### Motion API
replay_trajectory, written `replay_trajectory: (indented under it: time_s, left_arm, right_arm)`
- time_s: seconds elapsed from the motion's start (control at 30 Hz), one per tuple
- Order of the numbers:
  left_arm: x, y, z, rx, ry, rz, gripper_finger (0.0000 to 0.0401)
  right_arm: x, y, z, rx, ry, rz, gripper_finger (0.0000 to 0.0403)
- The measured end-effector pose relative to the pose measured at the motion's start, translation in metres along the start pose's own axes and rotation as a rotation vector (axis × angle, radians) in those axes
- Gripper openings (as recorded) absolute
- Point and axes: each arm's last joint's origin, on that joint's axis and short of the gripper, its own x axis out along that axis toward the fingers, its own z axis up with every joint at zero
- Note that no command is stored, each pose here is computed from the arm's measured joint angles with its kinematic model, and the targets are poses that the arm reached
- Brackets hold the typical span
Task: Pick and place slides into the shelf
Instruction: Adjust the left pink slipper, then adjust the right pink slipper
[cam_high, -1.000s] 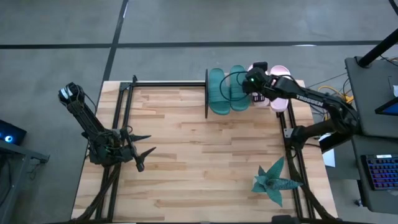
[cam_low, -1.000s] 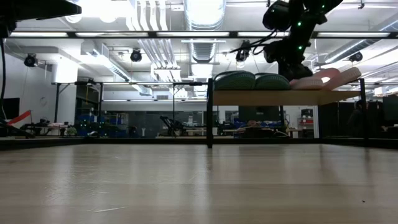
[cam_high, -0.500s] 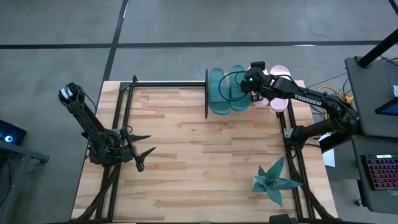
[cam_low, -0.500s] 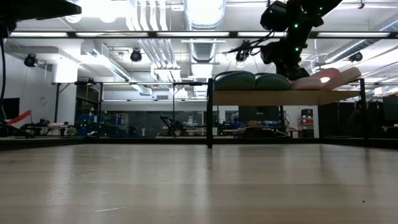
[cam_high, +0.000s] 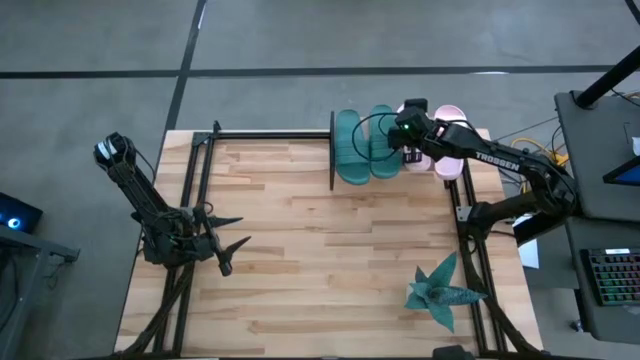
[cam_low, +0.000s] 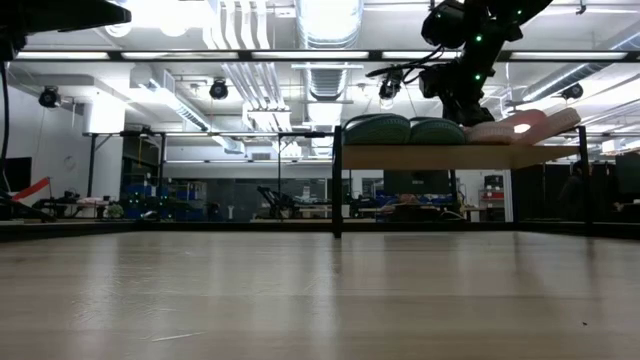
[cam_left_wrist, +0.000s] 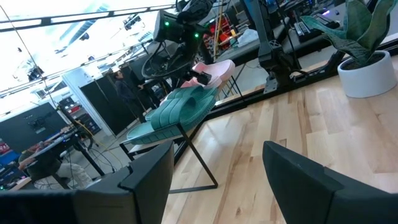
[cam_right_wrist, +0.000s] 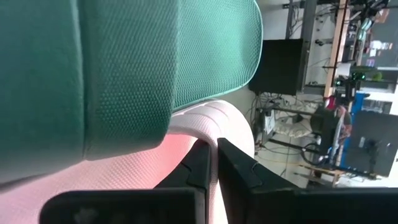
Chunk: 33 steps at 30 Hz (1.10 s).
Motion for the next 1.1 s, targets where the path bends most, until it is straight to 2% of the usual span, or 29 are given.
replay_trajectory:
  time_s: [0.13,0.23,0.6,0.73,0.9,1.1]
  left_arm:
    - [0.0,0.0,0.0,0.0,0.0,0.0,0.0231]
    - [0.0,0.0,0.0,0.0,0.0,0.0,0.0231]
    - [0.0,0.0,0.0,0.007,0.001,-0.001,0.0231]
    - [0.0,0.0,0.0,0.007,0.001,-0.001,0.0231]
    - [0.0,0.0,0.0,0.007,0.001,-0.001,0.0231]
    - [0.0,0.0,0.0,0.007,0.001,-0.001,0.0231]
  right_arm:
    - [0.0,0.001,-0.001,0.017,0.003,0.006,0.0016]
    - [0.0,0.001,-0.001,0.014,0.001,0.009,0.0035]
    - [-0.01,0.006,0.005,-0.001,-0.008,0.043,0.0163]
    - [-0.018,0.007,0.006,0.038,0.023,0.066,0.0197]
    - [-0.033,0.003,0.01,0.1,0.019,0.082,0.0212]
    - [-0.057,-0.008,0.013,0.113,0.007,0.084,0.0202]
